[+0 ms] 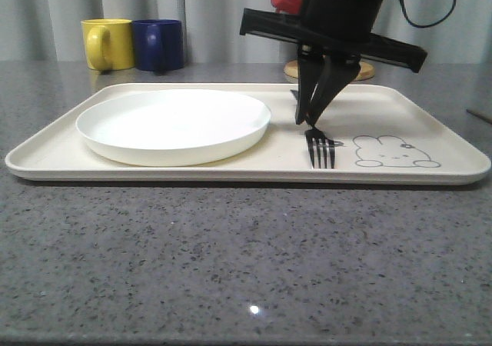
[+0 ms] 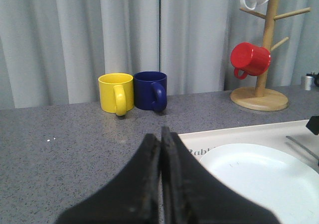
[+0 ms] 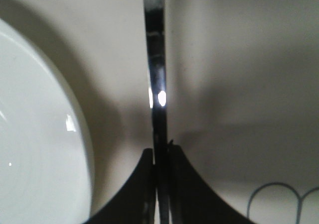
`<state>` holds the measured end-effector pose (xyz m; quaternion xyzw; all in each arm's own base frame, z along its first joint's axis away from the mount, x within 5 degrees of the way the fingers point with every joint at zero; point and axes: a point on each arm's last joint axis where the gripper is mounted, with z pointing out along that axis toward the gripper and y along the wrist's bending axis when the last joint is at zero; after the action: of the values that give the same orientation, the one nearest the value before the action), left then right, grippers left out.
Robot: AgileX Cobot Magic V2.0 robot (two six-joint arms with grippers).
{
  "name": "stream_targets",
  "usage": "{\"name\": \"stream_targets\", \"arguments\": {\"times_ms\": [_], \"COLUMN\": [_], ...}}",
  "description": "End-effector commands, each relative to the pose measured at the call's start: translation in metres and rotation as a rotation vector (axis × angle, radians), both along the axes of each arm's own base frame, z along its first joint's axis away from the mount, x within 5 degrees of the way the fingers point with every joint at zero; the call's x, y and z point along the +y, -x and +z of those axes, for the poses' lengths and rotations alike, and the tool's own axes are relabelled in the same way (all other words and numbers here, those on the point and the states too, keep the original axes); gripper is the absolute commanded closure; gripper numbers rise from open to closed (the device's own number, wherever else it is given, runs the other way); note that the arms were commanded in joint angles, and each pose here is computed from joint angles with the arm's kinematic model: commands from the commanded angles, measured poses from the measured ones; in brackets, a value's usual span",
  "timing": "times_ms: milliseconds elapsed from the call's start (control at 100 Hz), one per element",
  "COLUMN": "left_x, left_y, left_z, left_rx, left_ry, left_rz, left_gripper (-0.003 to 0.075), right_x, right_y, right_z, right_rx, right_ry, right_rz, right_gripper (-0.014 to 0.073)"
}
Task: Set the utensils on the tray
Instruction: 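Lower the fork onto the tray beside the plate and release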
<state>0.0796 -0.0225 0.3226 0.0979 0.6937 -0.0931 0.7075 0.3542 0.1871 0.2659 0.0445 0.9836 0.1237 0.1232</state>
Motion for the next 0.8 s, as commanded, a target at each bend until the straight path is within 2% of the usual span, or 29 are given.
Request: {"name": "stream_targets", "arguments": {"times_ms": [0, 120, 260, 360, 460, 600, 790], "left_x": [0.002, 0.002, 0.002, 0.002, 0.002, 0.002, 0.002], "left_y": [0.001, 0.001, 0.001, 0.001, 0.001, 0.001, 0.001], "left_z": [0.016, 0.016, 0.016, 0.016, 0.016, 0.016, 0.016], "left_rx": [-0.096, -0.096, -0.096, -0.096, -0.096, -0.096, -0.096], "left_ry": [0.032, 0.032, 0.032, 0.032, 0.032, 0.032, 0.032], "left_rz": [0.016, 0.016, 0.016, 0.016, 0.016, 0.016, 0.016], "left_gripper": [0.0738, 0.0738, 0.0738, 0.0738, 0.0738, 0.0738, 0.0738], "right_x": [-0.001, -0.001, -0.001, -0.001, -0.002, -0.013, -0.062], "right_y": [0.001, 0.001, 0.001, 0.001, 0.003, 0.007, 0.008], "right_z": [0.025, 0.025, 0.025, 0.026, 0.038, 0.069, 0.099], "right_rx": [-0.082, -0.080, -0.080, -0.088, -0.127, -0.195, -0.239], "right_ry": [-0.041, -0.040, -0.040, -0.040, -0.035, -0.024, 0.034], "right_rz": [-0.004, -0.004, -0.004, -0.003, 0.036, 0.103, 0.124], "right_gripper": [0.0620, 0.0512, 0.0312, 0.0225, 0.0221, 0.0220, 0.0220]}}
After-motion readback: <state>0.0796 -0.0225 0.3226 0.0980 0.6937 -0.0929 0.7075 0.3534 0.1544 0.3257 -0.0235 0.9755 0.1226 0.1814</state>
